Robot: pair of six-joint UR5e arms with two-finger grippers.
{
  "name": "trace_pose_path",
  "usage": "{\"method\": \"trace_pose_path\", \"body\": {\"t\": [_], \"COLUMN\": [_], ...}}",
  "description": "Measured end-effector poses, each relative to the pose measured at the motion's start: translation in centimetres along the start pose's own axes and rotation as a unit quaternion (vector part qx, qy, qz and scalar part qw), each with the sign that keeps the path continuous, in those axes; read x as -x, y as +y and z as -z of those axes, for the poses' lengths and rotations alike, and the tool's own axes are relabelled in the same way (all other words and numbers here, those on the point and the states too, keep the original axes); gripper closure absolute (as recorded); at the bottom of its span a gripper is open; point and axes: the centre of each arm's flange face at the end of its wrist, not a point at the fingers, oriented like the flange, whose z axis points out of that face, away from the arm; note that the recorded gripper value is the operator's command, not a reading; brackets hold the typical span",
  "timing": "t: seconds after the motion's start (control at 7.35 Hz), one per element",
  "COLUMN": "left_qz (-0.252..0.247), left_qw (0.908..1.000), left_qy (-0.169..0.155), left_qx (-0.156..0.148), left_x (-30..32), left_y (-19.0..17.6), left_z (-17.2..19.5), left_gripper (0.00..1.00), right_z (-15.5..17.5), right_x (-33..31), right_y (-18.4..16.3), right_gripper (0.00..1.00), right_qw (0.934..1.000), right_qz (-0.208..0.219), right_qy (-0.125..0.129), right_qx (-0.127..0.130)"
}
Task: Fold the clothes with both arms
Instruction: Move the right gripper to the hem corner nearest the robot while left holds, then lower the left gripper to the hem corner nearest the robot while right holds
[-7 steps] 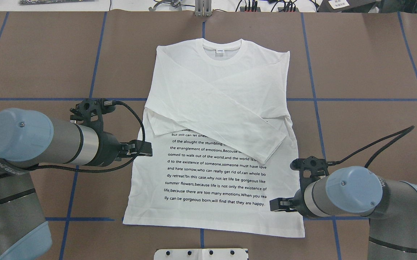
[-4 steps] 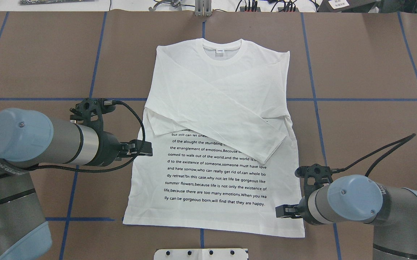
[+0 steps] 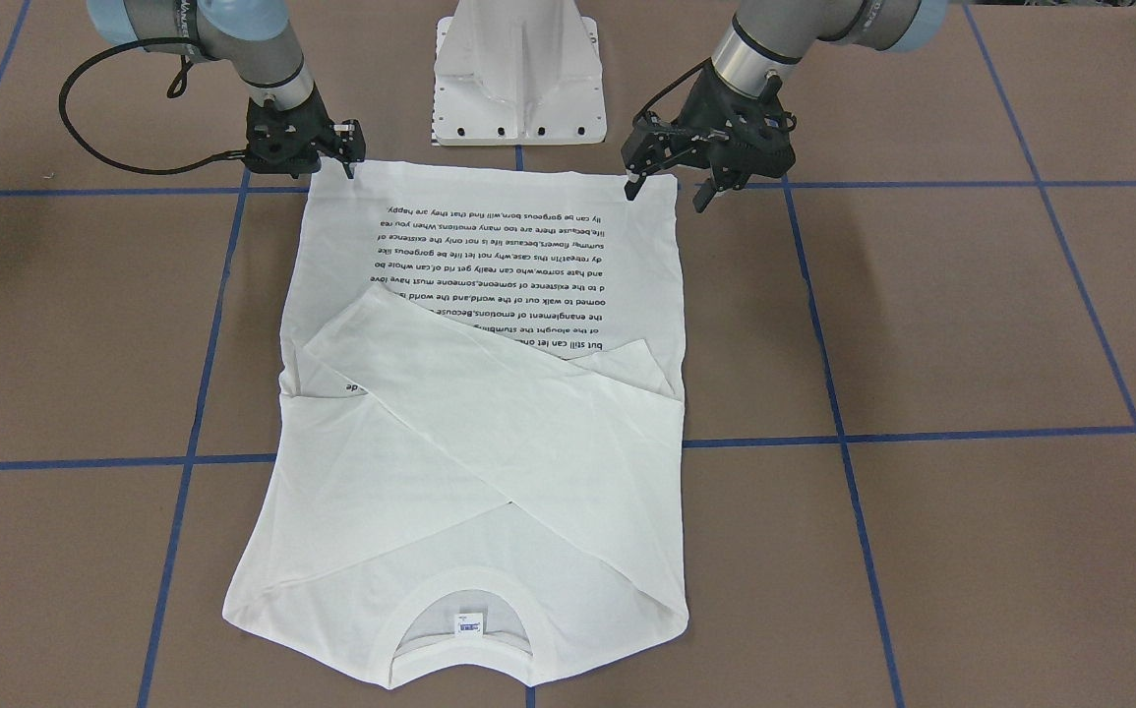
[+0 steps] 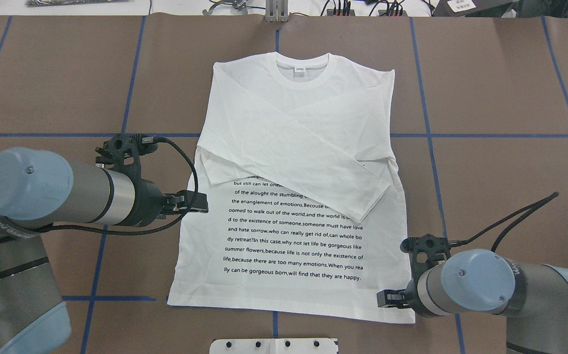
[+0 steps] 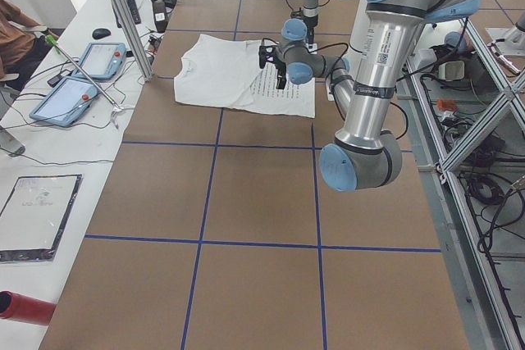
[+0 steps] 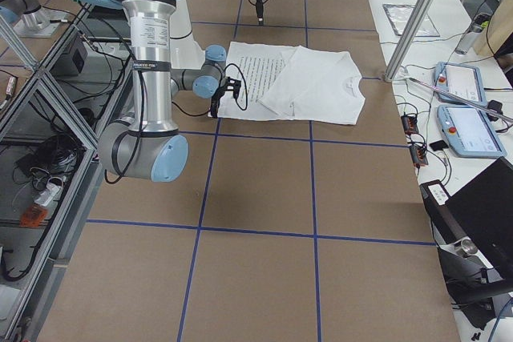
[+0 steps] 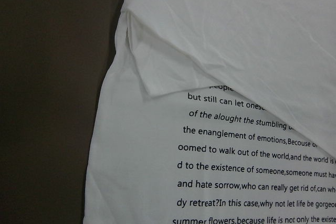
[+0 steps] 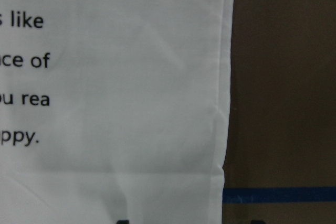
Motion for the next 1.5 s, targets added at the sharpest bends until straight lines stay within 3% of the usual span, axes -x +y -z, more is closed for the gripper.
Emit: {"method": "trace_pose_path", "body": {"t": [0.54,0.95,1.22,1.5], "left_qz": [0.000,0.001,0.001,0.001], "left_qw": [1.0000,1.0000,1.0000,1.0000], "left_qy": [-0.001,-0.001,-0.001,-0.001], "left_qx": [0.000,0.000,0.000,-0.001], "left_x": [0.08,0.07,0.07,0.08], "left_y": [-0.05,-0.06,-0.06,-0.06], "left_z": [0.01,0.01,0.01,0.01], "left_gripper": [0.01,0.01,0.01,0.01], "right_z": [-0.39,-0.63,-0.59,-0.19], "right_x": [-0.04,-0.10,-0.07,0.15], "right_y": [0.54,0.89,0.95,1.03], "right_gripper": [0.26,0.60,0.88,0.92], "right_qw": [1.0000,0.9999,0.9999,0.9999], "right_qz": [0.003,0.005,0.006,0.007], "right_qy": [0.003,0.005,0.004,0.000], "right_qx": [0.007,0.013,0.014,0.014]}}
